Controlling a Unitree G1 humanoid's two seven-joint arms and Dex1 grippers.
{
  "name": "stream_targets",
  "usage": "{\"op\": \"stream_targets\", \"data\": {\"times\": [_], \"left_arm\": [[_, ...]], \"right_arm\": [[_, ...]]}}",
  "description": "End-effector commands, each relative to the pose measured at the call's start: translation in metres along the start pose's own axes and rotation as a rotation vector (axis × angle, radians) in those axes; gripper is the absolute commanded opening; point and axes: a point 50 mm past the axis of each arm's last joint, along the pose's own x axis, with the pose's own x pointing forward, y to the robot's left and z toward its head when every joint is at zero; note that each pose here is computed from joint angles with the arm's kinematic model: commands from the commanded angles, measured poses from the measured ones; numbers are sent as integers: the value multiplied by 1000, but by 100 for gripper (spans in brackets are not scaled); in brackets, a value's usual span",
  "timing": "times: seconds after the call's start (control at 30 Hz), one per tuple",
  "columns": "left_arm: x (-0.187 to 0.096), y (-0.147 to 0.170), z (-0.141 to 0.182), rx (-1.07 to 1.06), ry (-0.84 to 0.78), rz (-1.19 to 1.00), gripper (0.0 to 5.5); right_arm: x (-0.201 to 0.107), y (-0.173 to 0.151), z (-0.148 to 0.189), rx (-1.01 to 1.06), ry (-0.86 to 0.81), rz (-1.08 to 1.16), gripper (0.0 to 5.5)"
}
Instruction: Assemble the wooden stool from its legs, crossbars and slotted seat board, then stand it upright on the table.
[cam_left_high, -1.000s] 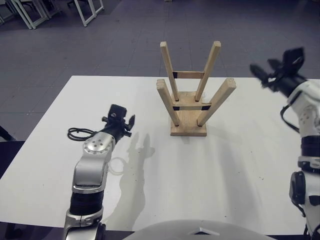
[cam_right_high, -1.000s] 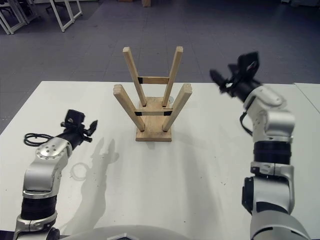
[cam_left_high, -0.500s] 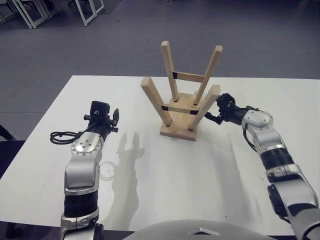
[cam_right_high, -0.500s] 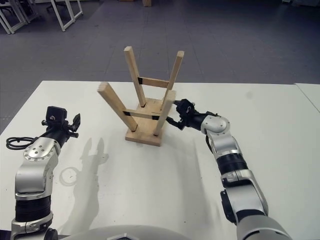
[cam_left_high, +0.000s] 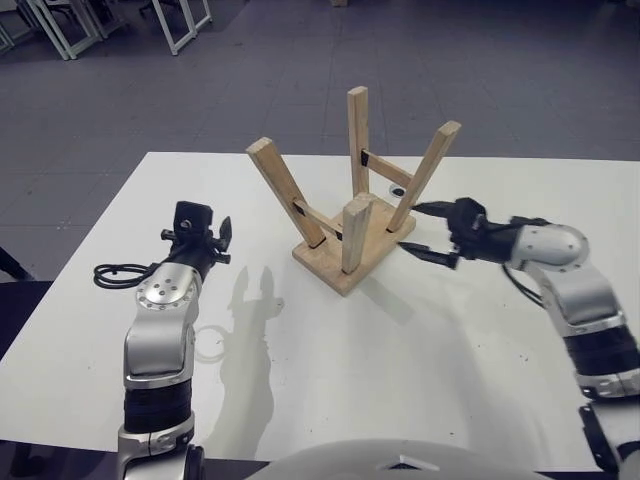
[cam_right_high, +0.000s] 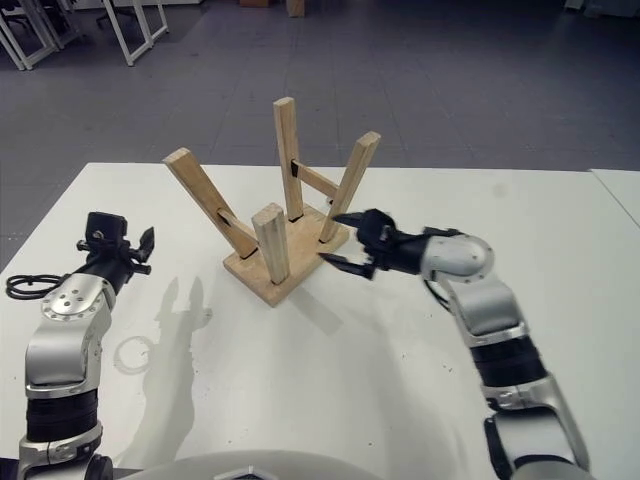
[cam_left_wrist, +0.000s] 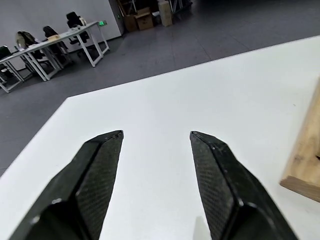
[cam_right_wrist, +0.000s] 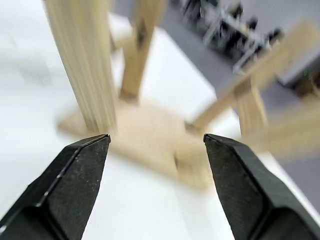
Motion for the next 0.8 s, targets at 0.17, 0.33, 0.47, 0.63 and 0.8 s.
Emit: {"op": "stream_targets", "data": {"times": [0.17, 0.33, 0.47, 0.63, 0.8], "left_arm": [[-3, -34, 14, -19, 17, -227, 249], [-7, -49, 22, -30, 64, -401, 249], [-7, -41, 26, 26, 79, -386, 249], [-5, -50, 23, 25, 72, -393, 249], [-6, -48, 15, 28, 95, -377, 249]], "right_arm": [[43, -48, -26, 102, 47, -294, 346], [72, -50, -32, 137, 105, -377, 346], [72, -60, -33, 107, 184, -451, 346], [88, -65, -11, 117, 92, -484, 346], [104, -48, 9, 32, -87, -322, 346]]}}
